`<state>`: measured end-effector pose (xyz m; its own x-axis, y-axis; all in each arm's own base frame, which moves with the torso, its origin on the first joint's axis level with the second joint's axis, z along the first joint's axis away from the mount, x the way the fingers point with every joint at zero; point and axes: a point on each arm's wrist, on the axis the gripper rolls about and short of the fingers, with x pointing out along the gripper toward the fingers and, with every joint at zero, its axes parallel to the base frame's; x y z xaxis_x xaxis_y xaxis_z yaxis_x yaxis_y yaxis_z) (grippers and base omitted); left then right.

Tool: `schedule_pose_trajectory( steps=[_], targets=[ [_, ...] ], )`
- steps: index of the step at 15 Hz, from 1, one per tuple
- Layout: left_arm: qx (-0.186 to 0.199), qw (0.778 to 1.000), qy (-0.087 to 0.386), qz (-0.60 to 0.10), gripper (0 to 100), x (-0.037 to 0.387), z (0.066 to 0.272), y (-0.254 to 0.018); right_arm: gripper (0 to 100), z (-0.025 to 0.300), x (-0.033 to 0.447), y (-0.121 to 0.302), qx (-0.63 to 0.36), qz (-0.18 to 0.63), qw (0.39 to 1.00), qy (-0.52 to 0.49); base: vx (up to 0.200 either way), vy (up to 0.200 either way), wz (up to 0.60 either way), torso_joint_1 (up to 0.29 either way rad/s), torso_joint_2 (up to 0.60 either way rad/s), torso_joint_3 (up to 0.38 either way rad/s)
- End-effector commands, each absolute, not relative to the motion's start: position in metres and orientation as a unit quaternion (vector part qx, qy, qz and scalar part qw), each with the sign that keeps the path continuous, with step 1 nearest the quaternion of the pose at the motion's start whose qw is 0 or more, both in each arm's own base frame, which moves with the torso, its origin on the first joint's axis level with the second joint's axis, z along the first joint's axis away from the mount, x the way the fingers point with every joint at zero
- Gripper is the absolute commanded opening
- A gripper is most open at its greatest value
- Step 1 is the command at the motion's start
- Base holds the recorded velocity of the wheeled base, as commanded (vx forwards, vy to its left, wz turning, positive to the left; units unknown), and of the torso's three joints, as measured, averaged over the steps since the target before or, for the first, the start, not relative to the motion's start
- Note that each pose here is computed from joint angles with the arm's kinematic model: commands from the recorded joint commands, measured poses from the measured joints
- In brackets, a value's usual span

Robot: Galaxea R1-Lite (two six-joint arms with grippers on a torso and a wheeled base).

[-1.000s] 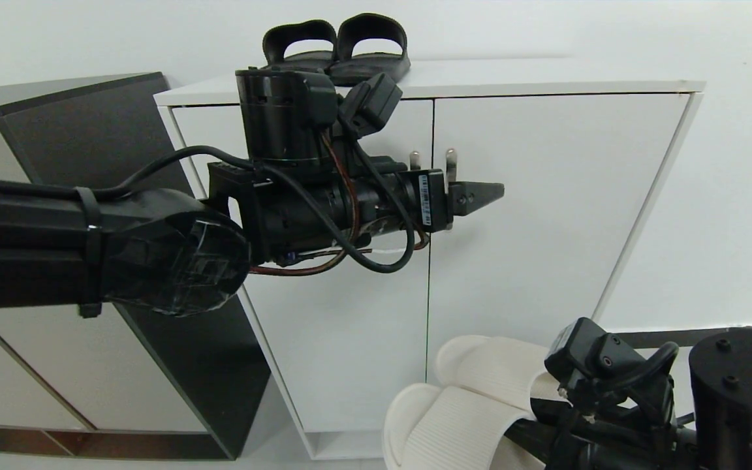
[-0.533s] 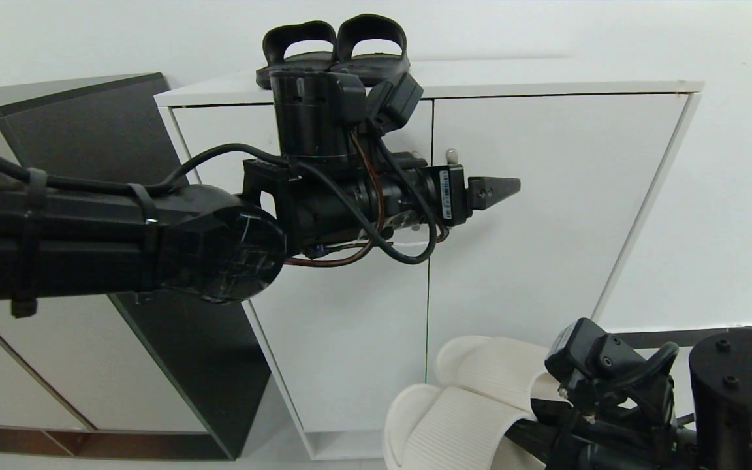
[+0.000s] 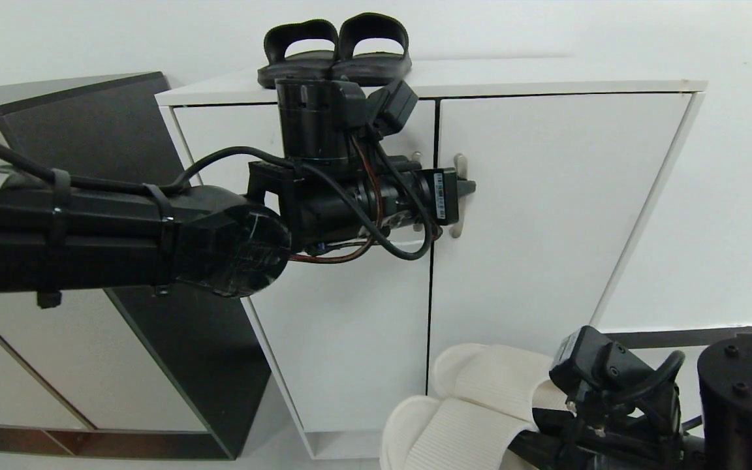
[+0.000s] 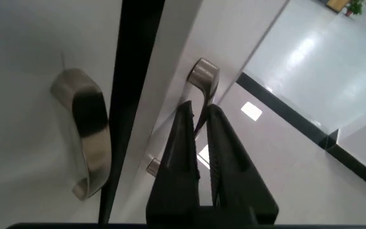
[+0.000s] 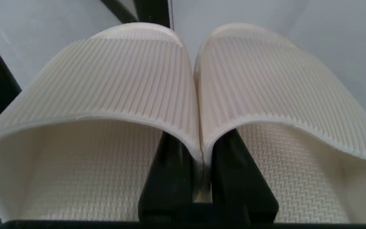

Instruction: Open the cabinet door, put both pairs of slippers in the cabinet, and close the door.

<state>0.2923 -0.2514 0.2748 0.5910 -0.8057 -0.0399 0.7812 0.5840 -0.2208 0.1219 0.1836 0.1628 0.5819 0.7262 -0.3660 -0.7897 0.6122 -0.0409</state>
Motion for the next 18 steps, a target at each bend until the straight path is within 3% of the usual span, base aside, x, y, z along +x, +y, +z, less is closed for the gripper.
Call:
schedule_pose_trajectory(
  steps=[1, 8, 11, 18],
  targets=[
    [-0.093, 0.885, 0.058, -0.452, 0, 0.278, 0.285, -0.243, 0, 0.166, 0.116, 0.180, -0.093, 0.451, 0.874, 0.153, 0.000, 0.000, 0.00, 0.000, 0.00, 0.000],
    [-0.088, 0.861, 0.062, -0.498, 0, 0.219, 0.293, -0.238, 0, 0.170, 0.096, 0.170, -0.079, 0.534, 0.830, 0.144, 0.000, 0.000, 0.00, 0.000, 0.00, 0.000],
    [-0.074, 0.863, 0.064, -0.496, 0, 0.202, 0.288, -0.231, 0, 0.167, 0.098, 0.172, -0.083, 0.533, 0.828, 0.152, 0.000, 0.000, 0.00, 0.000, 0.00, 0.000],
    [-0.081, 0.879, 0.068, -0.464, 0, 0.236, 0.284, -0.216, 0, 0.158, 0.103, 0.180, -0.092, 0.527, 0.827, 0.170, 0.000, 0.000, 0.00, 0.000, 0.00, 0.000]
  ],
)
